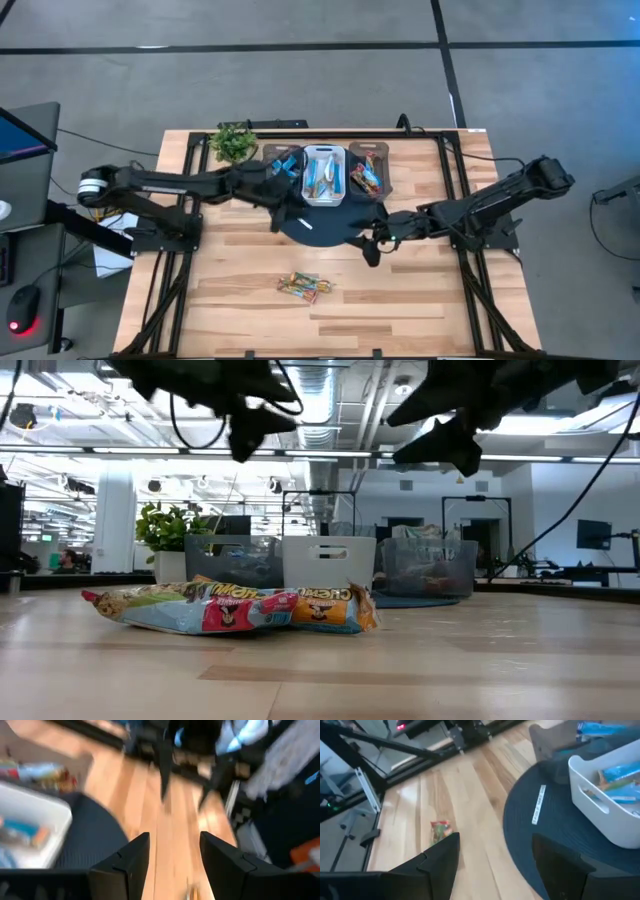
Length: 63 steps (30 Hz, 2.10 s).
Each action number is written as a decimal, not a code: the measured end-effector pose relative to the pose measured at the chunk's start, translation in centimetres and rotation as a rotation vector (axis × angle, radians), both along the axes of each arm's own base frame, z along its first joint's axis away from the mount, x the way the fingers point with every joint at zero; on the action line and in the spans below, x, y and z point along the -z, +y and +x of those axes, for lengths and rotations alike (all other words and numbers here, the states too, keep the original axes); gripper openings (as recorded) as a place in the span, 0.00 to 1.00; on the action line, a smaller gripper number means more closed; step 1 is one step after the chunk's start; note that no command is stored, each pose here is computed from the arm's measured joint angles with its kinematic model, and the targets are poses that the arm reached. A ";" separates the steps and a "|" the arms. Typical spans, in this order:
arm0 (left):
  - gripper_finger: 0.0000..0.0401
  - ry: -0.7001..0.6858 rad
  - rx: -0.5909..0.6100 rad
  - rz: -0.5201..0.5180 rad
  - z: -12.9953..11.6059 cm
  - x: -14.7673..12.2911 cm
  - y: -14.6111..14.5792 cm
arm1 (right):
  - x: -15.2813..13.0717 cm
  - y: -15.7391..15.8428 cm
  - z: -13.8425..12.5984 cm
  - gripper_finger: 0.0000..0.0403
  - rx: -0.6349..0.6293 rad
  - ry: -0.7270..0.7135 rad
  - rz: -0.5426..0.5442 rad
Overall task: Pick and place Granola Bars by type
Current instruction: Put the orange granola bar into the white bin
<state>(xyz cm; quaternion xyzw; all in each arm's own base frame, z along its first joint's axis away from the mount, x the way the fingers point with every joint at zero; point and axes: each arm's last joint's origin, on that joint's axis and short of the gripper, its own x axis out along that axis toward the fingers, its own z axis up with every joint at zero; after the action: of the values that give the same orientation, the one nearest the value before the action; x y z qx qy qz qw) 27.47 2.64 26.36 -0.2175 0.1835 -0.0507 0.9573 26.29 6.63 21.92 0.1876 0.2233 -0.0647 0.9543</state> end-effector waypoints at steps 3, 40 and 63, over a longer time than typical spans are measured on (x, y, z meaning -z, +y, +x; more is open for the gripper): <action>0.42 0.120 0.021 0.030 -1.7 0.0 -1.6 | 0.0 -0.2 0.1 0.59 0.012 -0.005 0.013; 0.42 0.504 -0.083 0.284 -6.5 3.0 -10.5 | 1.8 2.9 1.9 0.59 -0.216 -0.058 0.168; 0.42 0.733 0.126 0.497 -9.2 4.2 -10.9 | 4.8 7.1 9.8 0.59 -0.187 0.230 0.069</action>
<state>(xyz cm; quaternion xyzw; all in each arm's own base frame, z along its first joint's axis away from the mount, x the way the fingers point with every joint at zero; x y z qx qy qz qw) 18.23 -8.30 22.18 0.0271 0.5303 0.0170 0.8472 36.06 13.76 17.14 0.1902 0.3496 0.0109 0.9173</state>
